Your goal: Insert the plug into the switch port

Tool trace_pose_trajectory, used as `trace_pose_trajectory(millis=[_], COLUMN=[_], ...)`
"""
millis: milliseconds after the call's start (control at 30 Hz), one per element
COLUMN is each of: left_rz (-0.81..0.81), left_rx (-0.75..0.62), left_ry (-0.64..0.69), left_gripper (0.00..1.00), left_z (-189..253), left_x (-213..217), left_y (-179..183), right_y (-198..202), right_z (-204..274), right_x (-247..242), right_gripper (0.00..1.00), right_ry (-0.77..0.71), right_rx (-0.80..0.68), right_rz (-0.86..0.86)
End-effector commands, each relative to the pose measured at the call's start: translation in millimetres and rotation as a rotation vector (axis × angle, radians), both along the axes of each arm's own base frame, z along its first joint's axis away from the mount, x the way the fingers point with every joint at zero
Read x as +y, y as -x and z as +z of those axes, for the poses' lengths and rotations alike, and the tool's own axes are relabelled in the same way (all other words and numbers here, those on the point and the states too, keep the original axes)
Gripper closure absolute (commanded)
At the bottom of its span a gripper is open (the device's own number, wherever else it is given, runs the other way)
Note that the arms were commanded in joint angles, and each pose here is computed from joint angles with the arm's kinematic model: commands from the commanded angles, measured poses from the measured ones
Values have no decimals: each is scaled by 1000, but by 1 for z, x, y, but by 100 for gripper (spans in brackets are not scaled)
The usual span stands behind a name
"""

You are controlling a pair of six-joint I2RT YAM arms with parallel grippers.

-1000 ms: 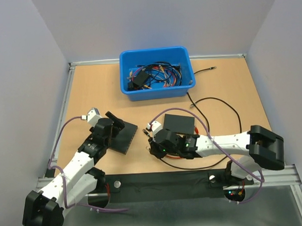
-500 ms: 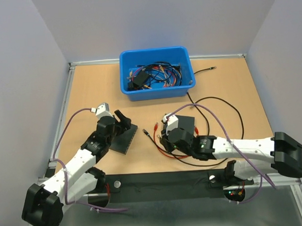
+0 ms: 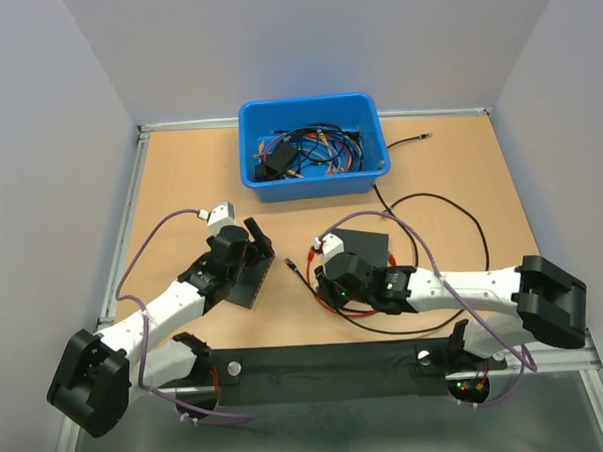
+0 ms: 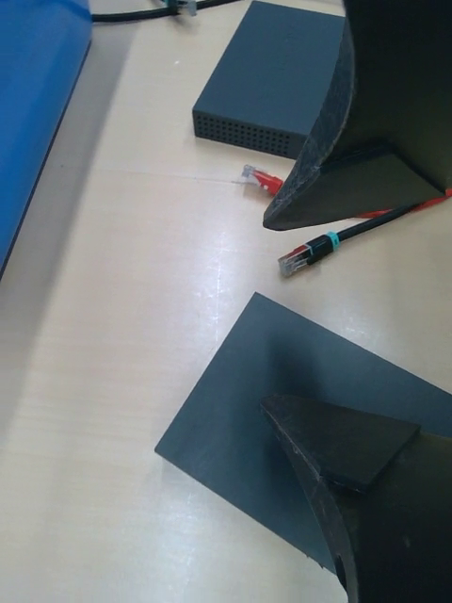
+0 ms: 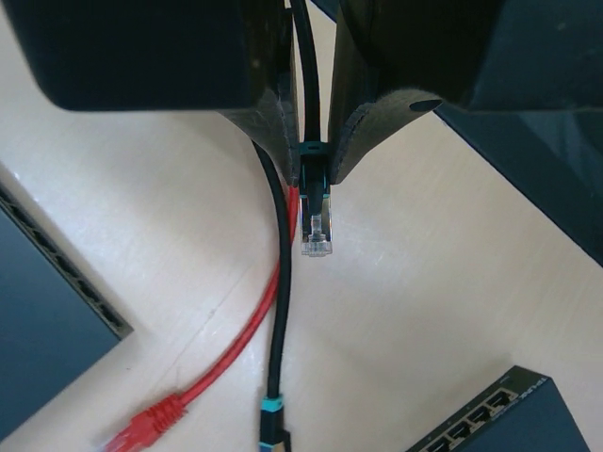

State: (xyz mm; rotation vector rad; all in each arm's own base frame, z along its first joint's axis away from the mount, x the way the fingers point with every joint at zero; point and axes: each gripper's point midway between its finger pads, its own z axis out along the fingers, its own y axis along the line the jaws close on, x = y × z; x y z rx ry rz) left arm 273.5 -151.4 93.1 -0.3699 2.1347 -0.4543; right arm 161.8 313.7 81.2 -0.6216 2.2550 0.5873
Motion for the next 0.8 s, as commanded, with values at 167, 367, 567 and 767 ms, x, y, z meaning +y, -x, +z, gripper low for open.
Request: trace_pose_trajectory(millis=[167,367,567,767], left_rz=[169,193,174,156], left_rx=[27,63,128,147], left_ry=[47,82,145,153], left_gripper=[15,14,14,14], left_z=[-6,-21,-42,-53], left_x=[42,56,57,56], left_y=[-9,-4,4,6], right_y=[-4,-6,-10,-14], right_z=[18,10,-9,-16], right_x=[61,80,99,113], right_gripper=[99,100,100,99], right_ry=[-125,-118,-81,-63], right_rx=[-31,-30,-19,-26], right_rz=[142,187,236,270])
